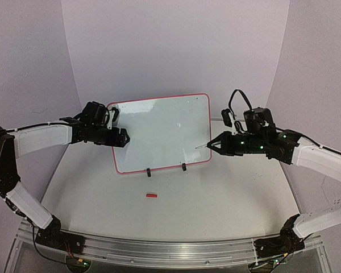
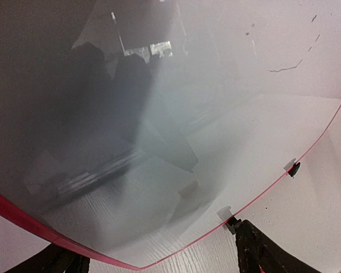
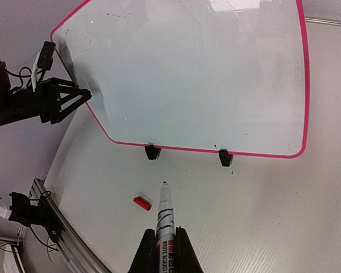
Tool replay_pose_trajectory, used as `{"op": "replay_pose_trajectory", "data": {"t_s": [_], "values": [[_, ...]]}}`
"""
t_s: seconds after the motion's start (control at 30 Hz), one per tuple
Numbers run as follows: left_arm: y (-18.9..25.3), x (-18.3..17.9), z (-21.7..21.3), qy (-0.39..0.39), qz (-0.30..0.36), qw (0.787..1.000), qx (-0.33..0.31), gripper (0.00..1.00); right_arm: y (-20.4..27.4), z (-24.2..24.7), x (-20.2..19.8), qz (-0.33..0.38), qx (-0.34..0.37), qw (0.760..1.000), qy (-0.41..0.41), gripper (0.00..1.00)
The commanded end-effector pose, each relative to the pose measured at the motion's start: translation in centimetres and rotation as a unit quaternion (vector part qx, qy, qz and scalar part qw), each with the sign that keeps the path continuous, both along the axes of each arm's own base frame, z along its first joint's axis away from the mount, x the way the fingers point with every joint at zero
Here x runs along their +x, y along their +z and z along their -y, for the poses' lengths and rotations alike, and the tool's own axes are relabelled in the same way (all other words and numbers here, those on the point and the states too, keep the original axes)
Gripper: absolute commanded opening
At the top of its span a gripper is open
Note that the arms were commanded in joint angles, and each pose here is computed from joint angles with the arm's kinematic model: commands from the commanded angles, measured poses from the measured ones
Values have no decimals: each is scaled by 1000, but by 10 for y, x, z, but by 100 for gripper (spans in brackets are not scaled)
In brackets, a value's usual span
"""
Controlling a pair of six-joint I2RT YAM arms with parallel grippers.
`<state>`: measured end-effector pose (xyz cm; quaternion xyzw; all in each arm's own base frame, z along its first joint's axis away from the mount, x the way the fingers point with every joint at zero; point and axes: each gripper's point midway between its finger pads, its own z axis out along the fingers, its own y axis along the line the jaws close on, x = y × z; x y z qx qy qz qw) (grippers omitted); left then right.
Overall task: Write a sentence on the whiteboard
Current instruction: Hold the whiteboard at the center of the board, then write a sentence on the whiteboard.
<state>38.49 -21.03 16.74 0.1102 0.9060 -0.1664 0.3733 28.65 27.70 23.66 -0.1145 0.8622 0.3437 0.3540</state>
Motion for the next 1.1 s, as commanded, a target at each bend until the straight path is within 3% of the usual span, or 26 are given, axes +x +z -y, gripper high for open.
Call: {"op": "replay_pose_trajectory", "data": {"t_s": [0.0,0.77,1.07], "values": [[21,6,24,-26,22,999,-19,87,17,2,0,24,15,1000,-7,0],[28,12,68,-48,20,998,-46,87,10,5,1,23,6,1000,-14,0],[6,6,66,-52,1,998,-28,87,8,5,1,22,4,1000,-13,0]]}}
